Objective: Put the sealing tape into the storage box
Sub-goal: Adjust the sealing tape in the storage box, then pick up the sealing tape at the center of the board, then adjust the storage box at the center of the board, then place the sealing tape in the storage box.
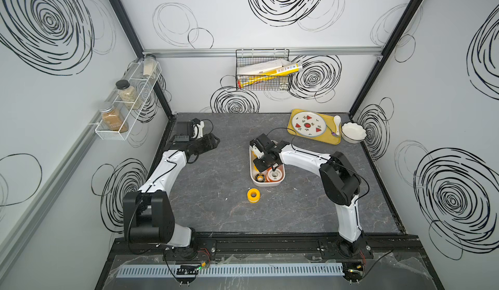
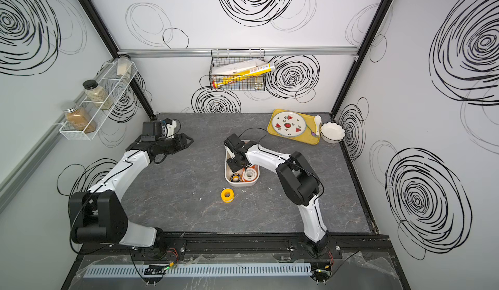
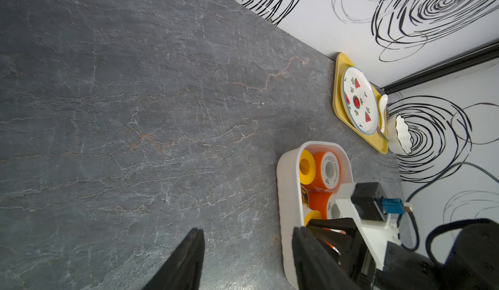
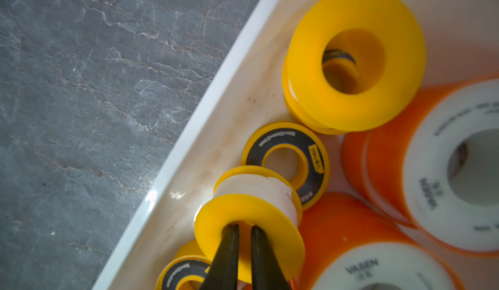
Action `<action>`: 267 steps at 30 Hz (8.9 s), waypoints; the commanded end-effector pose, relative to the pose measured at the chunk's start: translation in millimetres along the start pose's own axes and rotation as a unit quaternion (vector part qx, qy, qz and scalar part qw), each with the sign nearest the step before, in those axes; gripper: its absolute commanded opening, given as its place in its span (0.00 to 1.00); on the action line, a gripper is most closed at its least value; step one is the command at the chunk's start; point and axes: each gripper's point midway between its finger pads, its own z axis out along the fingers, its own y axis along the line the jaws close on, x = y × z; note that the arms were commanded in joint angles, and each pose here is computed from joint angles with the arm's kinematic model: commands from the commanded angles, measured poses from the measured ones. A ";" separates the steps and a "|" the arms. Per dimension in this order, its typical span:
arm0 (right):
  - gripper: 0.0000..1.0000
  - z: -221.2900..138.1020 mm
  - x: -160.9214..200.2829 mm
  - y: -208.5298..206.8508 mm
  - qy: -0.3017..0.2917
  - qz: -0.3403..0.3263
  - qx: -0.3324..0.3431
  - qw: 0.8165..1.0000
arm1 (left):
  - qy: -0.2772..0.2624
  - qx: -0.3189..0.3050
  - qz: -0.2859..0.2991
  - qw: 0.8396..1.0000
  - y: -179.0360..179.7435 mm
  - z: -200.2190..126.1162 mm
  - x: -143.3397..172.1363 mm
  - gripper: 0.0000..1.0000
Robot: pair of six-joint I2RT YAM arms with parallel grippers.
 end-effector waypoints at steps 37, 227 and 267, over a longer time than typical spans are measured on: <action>0.19 11.5 -28.3 -30.6 -0.007 0.049 0.054 0.997 | -0.015 0.008 -0.008 1.000 6.1 -1.8 -12.8 0.59; 0.24 -40.8 56.6 -82.6 -0.059 0.182 -0.213 0.958 | 0.183 -0.086 0.267 0.942 -114.3 112.6 194.6 0.71; 0.63 -171.8 55.4 -189.2 -0.332 0.267 0.122 0.897 | -0.235 -0.181 0.165 0.941 -79.2 -17.6 45.9 0.77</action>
